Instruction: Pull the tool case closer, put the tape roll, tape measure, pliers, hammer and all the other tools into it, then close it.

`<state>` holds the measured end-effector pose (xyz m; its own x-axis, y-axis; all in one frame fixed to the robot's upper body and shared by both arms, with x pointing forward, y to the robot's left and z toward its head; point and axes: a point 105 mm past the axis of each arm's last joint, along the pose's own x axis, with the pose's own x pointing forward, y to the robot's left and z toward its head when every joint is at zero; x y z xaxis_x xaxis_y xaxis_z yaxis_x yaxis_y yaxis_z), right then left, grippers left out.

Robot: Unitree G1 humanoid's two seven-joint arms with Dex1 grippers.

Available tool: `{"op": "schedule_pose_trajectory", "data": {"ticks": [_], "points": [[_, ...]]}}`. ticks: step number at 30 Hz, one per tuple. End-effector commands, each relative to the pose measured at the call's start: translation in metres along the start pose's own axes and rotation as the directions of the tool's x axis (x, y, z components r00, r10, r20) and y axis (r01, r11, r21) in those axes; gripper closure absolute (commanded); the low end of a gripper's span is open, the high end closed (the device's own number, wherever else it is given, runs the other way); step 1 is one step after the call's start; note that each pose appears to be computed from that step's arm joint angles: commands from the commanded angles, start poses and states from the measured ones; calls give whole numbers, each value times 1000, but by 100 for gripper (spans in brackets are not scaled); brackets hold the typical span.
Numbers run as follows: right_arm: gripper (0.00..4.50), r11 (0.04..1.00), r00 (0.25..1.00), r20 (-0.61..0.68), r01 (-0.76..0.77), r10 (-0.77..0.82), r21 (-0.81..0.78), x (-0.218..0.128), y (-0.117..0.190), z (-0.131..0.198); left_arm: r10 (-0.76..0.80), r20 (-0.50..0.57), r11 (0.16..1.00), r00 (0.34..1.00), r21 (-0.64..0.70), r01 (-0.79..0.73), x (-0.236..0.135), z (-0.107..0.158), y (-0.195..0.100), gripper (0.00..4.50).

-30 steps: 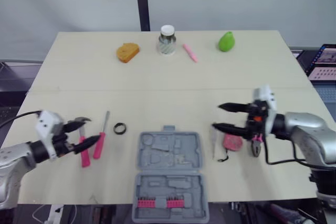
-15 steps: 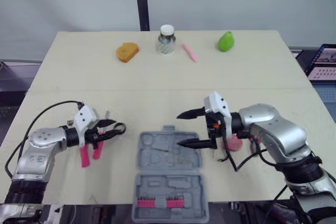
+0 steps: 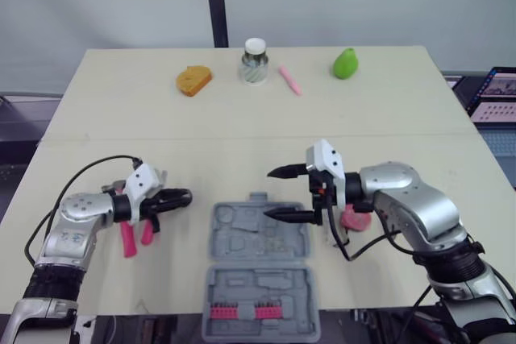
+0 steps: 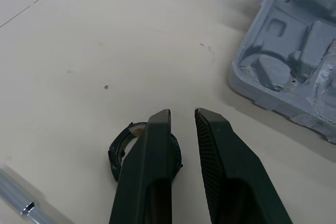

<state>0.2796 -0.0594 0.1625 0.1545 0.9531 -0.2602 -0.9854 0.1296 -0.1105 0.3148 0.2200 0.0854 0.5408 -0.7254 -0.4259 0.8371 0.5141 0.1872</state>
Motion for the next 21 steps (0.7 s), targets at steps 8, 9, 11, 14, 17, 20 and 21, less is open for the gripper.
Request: {"op": "schedule_pose_trajectory", "data": {"ticks": [8,9,11,14,17,20,21], "points": [[0,1000,999,32,4,-3,-21,0,10,9,40,-42,998,998,60,-37,-14,-2,7,366],[0,1000,999,32,3,-2,-19,0,10,9,40,-43,998,998,60,-37,-15,-2,7,366],[0,1000,999,33,0,1,-18,1,11,9,42,-47,997,998,60,-39,-16,-2,8,366],[0,1000,999,36,-4,5,-16,2,11,10,42,-61,997,997,61,-38,-17,-4,7,366],[0,1000,999,37,-5,6,-14,2,11,10,38,-79,997,996,64,-33,-18,-9,6,366],[0,1000,999,37,-5,6,-14,2,10,10,47,-92,996,995,79,-40,-18,-10,6,366],[0,1000,999,38,-5,6,-14,2,10,10,53,-95,996,994,81,-46,-17,-11,7,366]]}}
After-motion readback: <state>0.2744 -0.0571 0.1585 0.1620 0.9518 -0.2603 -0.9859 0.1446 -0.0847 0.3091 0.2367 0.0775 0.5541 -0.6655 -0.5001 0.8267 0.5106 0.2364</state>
